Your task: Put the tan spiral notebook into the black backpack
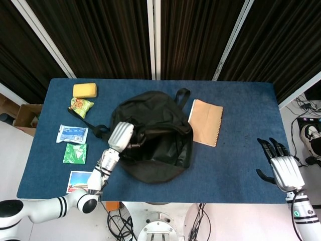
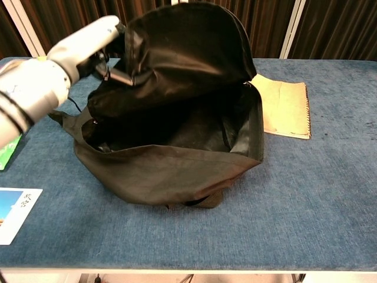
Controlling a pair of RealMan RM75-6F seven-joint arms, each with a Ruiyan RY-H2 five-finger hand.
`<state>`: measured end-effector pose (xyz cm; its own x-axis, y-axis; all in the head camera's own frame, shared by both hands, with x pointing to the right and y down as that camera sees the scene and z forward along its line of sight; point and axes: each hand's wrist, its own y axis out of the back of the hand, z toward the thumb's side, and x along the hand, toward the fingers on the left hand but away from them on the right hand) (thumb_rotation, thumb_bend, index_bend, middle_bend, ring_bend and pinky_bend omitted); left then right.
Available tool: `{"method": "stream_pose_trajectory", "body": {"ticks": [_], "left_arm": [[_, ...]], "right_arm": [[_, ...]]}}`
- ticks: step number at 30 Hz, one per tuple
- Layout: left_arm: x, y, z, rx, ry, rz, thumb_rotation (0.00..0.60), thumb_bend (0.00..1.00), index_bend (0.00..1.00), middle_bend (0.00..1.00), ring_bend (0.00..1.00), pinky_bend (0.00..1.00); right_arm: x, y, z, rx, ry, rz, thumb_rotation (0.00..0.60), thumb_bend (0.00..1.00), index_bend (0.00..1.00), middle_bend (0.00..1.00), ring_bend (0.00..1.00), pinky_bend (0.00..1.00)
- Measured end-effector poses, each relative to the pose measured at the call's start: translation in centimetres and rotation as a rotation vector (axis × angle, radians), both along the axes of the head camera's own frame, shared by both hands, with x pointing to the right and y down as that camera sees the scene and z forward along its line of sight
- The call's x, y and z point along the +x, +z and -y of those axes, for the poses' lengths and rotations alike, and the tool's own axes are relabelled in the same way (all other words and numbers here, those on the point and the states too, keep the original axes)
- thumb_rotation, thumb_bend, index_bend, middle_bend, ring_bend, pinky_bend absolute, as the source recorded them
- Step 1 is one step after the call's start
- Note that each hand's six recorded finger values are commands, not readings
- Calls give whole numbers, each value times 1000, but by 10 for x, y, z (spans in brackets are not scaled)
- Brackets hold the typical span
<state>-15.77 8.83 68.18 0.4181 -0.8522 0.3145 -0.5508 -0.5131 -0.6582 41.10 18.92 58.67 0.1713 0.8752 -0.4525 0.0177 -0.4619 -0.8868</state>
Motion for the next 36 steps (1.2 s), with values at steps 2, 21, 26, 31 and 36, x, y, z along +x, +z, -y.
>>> {"method": "stream_pose_trajectory", "body": {"ticks": [2,21,26,31,36], "left_arm": [[-3,6,13,-61,-42,-14,600,487,654,717,584,338],[-32,46,37,-461,-372,-192,600,509,641,703,583,352],[-32,51,33,-489,-377,-204,600,509,638,700,580,351],[-32,55,32,-495,-380,-201,600,510,636,699,579,348],[-33,57,31,-511,-392,-214,600,511,636,699,579,346]], "right_arm": [[-7,7,16,-7,-39,-9,600,198,8,184,43,194],[-48,132,117,-49,-336,-242,600,179,138,180,46,214],[-58,157,123,-56,-366,-249,600,177,138,177,46,214],[-74,176,125,-52,-390,-230,600,176,150,179,46,210],[-86,188,126,-43,-406,-215,600,176,154,179,46,207]]}}
